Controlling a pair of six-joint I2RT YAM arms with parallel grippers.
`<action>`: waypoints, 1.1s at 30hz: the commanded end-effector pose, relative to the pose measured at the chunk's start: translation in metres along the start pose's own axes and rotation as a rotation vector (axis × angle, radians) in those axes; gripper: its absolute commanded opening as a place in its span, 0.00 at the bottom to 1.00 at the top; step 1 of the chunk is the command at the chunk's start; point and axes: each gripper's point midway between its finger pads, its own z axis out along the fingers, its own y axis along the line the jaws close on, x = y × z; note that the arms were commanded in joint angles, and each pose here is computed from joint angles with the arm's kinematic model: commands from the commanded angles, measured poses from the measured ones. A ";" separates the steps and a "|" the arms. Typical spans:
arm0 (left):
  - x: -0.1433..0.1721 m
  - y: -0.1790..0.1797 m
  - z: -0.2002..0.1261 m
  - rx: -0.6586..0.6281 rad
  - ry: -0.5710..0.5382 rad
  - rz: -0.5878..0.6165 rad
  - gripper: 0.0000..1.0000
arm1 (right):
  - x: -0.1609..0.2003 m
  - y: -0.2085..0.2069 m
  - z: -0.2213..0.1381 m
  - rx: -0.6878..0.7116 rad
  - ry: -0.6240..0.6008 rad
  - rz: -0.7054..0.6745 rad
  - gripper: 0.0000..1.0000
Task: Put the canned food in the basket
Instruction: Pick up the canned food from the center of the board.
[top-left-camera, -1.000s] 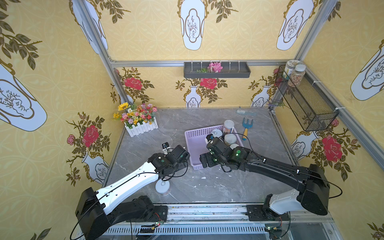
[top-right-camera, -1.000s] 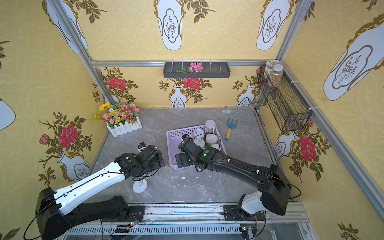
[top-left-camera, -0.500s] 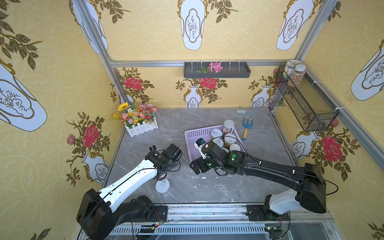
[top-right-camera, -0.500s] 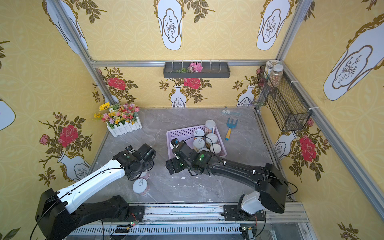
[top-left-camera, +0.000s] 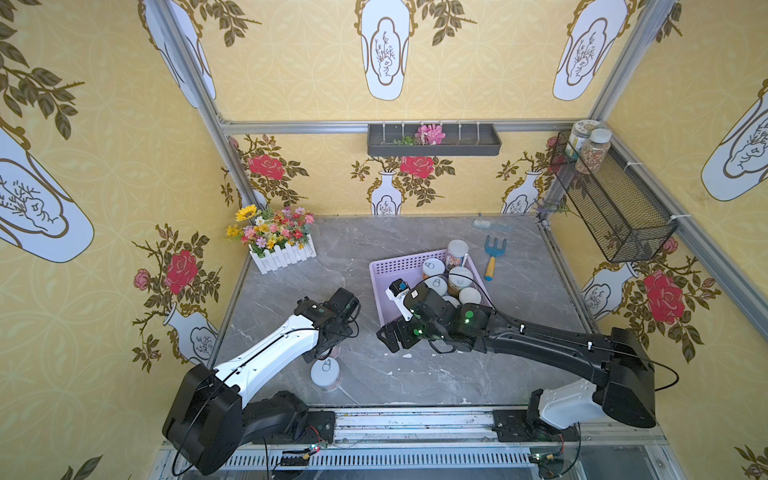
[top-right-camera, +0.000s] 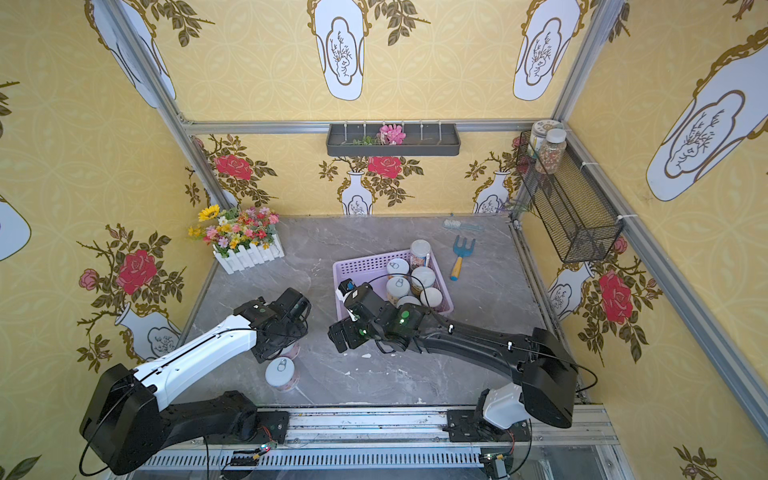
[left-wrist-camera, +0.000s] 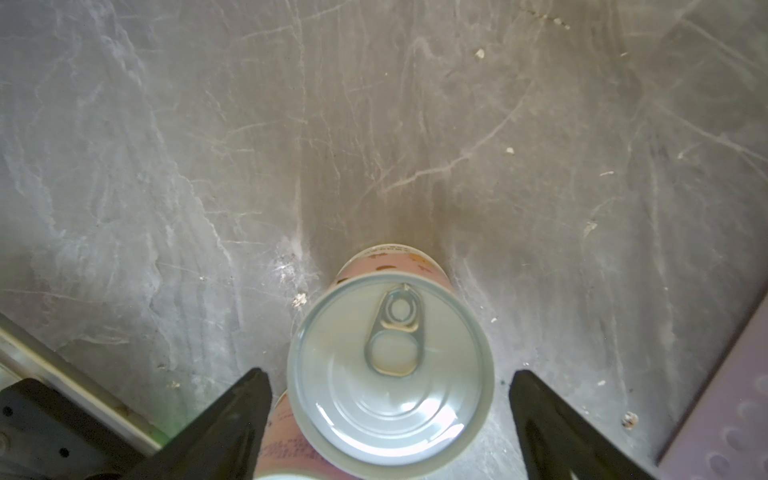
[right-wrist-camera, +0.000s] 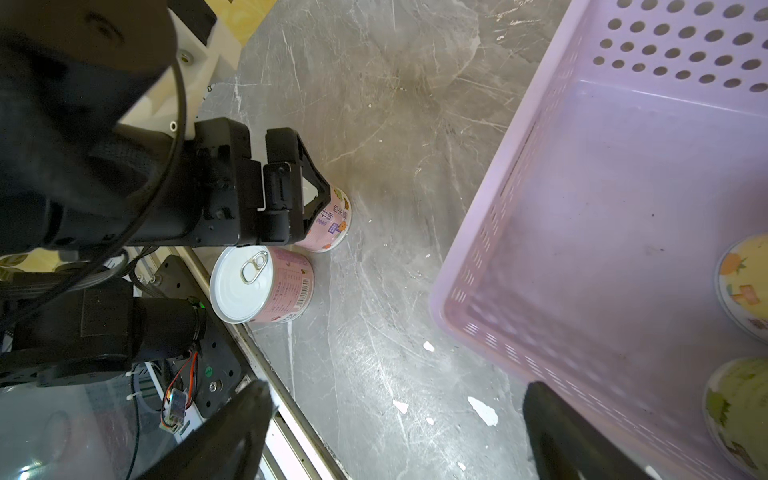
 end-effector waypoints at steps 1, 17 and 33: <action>0.004 0.000 0.005 0.002 0.019 0.010 0.93 | -0.006 0.003 -0.001 -0.012 -0.027 -0.005 0.98; 0.005 -0.001 0.019 0.013 0.057 0.026 0.81 | -0.005 0.004 0.001 -0.015 -0.017 -0.005 0.99; 0.003 -0.002 0.017 0.018 0.053 0.028 0.73 | -0.007 0.004 0.000 -0.010 -0.020 -0.002 0.99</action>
